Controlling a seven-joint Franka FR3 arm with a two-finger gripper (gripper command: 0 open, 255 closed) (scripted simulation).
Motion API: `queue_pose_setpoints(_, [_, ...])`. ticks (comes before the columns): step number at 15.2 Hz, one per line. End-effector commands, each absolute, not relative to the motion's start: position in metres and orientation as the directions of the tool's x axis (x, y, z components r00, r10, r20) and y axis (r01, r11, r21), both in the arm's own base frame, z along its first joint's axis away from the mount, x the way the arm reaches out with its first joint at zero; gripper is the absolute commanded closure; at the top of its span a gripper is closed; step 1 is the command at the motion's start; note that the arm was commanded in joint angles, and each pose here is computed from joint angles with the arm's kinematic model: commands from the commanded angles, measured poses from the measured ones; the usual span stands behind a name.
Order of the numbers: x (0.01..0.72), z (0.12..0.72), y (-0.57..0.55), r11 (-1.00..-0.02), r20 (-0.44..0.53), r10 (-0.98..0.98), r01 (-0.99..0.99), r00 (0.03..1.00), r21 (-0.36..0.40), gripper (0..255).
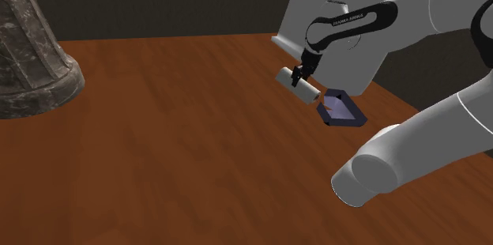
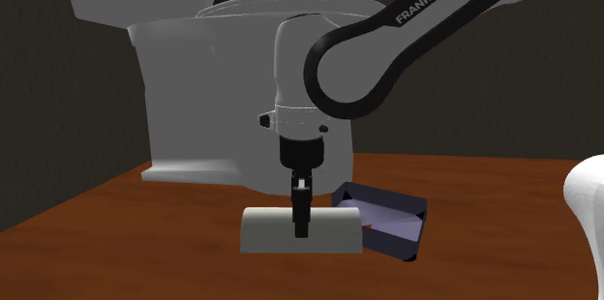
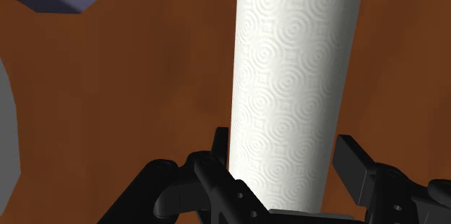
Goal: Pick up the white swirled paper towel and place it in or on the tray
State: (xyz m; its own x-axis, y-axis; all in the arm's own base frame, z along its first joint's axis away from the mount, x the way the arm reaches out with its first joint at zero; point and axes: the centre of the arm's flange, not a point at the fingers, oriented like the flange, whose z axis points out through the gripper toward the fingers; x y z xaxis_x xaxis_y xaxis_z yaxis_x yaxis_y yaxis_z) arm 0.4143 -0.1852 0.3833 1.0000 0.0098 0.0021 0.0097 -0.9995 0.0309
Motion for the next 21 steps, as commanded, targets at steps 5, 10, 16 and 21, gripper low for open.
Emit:
queue_pose_setpoints(5, [0.414, 0.415, -0.186, -0.999, 0.002, 0.010, 0.010, 1.000, 0.031, 255])
queue_pose_setpoints(10, [0.414, 0.441, -0.186, -0.999, 0.002, 0.010, 0.010, 1.000, 0.031, 255])
queue_pose_setpoints(16, [0.392, 0.462, -0.201, -0.999, 0.002, 0.010, 0.010, 1.000, 0.031, 255])
queue_pose_setpoints(21, [0.338, 0.467, -0.238, -0.999, 0.002, 0.010, 0.010, 1.000, 0.031, 255])
